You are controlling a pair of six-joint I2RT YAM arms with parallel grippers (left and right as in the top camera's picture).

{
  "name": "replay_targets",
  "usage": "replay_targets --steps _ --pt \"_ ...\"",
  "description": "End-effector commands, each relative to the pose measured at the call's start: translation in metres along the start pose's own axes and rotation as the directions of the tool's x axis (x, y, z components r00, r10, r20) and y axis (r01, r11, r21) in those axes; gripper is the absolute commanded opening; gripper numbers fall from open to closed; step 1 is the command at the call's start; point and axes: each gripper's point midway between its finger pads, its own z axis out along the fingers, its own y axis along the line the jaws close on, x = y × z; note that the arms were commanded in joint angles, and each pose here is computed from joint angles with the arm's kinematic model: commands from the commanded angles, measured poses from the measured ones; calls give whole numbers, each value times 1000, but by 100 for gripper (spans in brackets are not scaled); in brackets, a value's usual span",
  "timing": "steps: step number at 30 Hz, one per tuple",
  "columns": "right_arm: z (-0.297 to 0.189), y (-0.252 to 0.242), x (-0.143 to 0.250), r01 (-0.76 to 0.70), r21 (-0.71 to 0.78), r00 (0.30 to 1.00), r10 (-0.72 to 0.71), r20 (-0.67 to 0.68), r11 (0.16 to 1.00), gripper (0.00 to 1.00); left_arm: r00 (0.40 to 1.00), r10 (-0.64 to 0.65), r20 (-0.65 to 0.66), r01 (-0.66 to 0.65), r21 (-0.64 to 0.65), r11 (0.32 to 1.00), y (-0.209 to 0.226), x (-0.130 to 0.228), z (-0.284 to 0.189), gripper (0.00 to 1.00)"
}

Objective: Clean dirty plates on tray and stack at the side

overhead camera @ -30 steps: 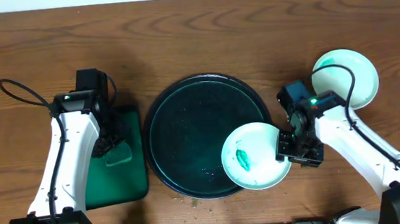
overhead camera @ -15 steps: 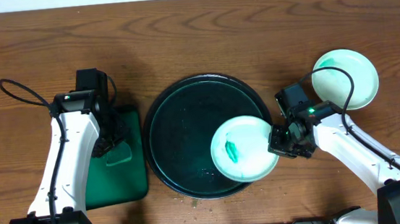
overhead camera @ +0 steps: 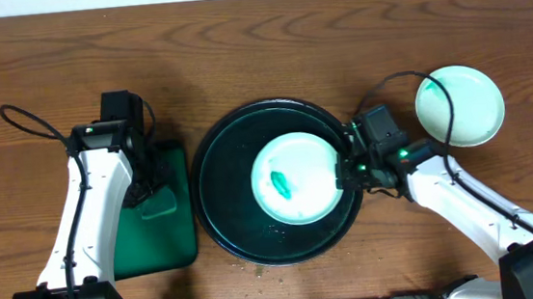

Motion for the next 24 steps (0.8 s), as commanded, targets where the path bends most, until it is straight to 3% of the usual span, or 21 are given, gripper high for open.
replay_targets --steps 1,9,20,24 --pt "9 13 1 41 -44 999 -41 -17 998 1 997 67 -50 -62 92 994 -15 8 2 7" --pt "48 28 7 42 -128 996 -52 -71 991 1 979 167 -119 -125 296 947 -57 31 -7 7" --pt "71 34 19 44 -133 992 -59 -112 990 1 915 400 -46 -353 385 853 -129 84 -19 7" --pt "71 34 19 44 -132 992 -59 -113 990 1 903 427 -33 -383 386 839 -150 100 -14 7"
